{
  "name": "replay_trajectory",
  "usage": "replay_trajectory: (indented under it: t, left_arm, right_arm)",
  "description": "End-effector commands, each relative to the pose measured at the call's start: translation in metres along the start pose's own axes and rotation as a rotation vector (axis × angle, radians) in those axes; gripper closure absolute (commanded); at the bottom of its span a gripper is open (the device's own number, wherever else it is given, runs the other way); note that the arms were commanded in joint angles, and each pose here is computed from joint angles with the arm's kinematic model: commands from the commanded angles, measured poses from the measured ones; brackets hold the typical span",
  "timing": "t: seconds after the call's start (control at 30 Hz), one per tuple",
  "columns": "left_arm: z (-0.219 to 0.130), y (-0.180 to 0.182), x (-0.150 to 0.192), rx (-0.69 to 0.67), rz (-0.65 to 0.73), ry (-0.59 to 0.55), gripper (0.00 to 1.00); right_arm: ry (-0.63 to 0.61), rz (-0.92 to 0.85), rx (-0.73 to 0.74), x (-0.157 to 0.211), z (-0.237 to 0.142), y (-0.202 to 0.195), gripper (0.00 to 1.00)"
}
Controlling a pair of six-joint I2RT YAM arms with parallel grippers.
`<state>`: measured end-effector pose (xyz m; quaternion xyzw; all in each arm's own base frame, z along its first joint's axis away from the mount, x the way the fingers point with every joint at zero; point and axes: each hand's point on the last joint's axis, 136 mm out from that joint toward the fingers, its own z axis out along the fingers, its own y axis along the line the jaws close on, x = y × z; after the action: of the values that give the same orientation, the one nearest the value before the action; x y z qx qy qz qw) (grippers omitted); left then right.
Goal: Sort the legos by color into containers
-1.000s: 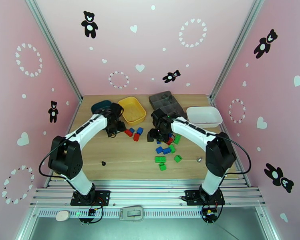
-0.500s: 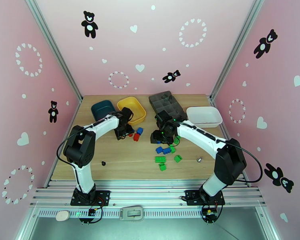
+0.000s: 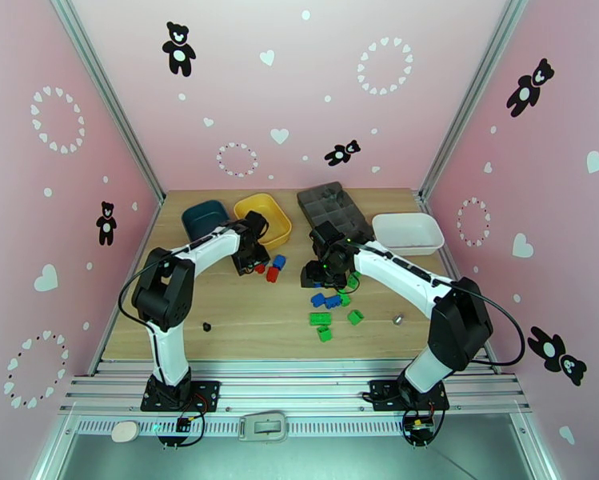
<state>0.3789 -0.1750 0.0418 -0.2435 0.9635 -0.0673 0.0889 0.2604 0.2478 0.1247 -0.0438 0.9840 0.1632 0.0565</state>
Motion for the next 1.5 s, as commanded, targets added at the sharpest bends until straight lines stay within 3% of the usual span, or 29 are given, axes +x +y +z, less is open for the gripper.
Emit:
replay_trajectory:
  t: [0.0,0.13,0.33,0.53,0.9,1.17,1.37,1.47]
  left_arm:
    - [0.009,-0.008,0.002,-0.003,0.009,0.013,0.39]
    - [0.007,-0.005,0.001,-0.007,0.007,-0.005,0.47]
    - [0.0,-0.003,-0.001,-0.008,0.023,-0.02,0.67]
    - [-0.016,0.0,0.003,0.017,0.036,-0.032,0.73]
    - [-0.086,0.026,-0.016,0.042,0.058,-0.145,0.74]
    - [-0.119,0.067,-0.088,0.028,-0.014,-0.211,0.73]
    - [-0.112,0.085,-0.143,-0.013,-0.033,-0.206,0.71]
    - [-0.104,0.085,-0.161,-0.013,-0.027,-0.193,0.63]
  right_arm:
    - [-0.001,-0.014,0.003,-0.001,-0.006,0.002,0.33]
    - [-0.005,-0.009,0.005,0.0,-0.007,-0.001,0.33]
    - [-0.004,-0.004,-0.004,-0.001,-0.004,0.001,0.33]
    - [-0.002,-0.005,-0.019,-0.006,0.0,0.006,0.33]
    - [0.017,-0.025,-0.073,-0.021,0.013,0.031,0.34]
    - [0.043,-0.064,-0.148,-0.036,0.025,0.075,0.34]
    - [0.044,-0.091,-0.185,-0.048,0.022,0.102,0.34]
    - [0.037,-0.099,-0.178,-0.05,0.017,0.103,0.34]
